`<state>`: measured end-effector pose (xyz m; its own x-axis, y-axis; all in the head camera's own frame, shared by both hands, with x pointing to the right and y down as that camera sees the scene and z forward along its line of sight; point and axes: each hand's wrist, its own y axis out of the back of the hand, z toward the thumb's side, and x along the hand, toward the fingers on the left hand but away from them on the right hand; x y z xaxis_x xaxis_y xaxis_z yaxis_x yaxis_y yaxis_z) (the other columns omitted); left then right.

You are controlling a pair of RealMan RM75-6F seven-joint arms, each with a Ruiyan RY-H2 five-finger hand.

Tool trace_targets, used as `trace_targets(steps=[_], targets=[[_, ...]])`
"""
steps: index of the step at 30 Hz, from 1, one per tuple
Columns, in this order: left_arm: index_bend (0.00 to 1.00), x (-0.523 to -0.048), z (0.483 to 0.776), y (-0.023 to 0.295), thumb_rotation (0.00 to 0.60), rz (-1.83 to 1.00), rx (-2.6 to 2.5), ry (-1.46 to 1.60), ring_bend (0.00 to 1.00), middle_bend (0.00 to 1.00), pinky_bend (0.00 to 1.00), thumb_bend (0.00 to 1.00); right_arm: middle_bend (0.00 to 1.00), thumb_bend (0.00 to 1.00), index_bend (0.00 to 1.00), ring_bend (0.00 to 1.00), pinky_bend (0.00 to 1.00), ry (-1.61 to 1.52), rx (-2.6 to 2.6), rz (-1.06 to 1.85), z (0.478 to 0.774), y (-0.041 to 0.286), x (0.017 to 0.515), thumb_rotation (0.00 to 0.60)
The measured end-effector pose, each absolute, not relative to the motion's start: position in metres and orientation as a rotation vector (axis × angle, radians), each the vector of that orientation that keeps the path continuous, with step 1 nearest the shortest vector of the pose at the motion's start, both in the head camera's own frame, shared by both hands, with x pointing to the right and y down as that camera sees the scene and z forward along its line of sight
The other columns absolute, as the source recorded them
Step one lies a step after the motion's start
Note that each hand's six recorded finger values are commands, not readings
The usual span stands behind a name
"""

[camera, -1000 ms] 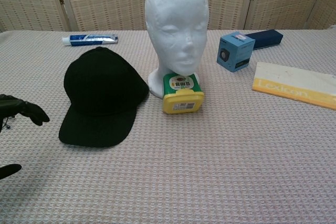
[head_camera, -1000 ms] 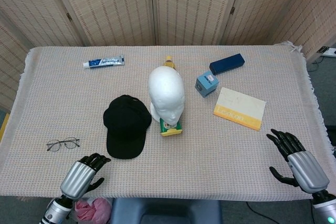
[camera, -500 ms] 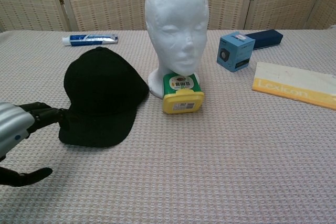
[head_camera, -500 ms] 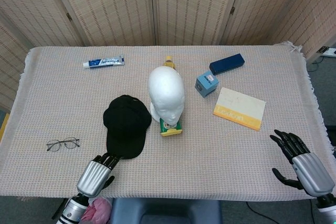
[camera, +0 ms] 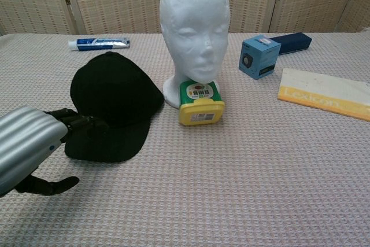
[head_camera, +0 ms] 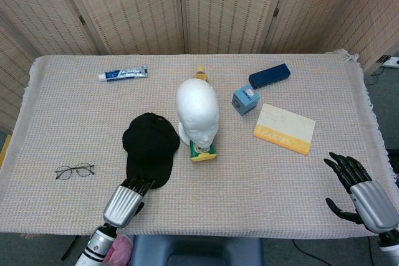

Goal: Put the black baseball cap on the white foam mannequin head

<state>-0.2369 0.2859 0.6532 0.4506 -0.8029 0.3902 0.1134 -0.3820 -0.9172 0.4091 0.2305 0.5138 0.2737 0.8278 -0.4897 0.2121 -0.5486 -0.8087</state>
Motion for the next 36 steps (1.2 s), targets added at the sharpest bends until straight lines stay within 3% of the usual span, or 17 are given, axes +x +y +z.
trace_targets(steps=[36], targets=[[0.27,-0.235,0.69,0.264,0.6,-1.125,-1.721,0.619,0.33,0.41,0.55,0.28,0.0,0.28,0.0,0.0,0.0,-0.934,-1.908,1.328,0.52,0.227,0.411,0.6]])
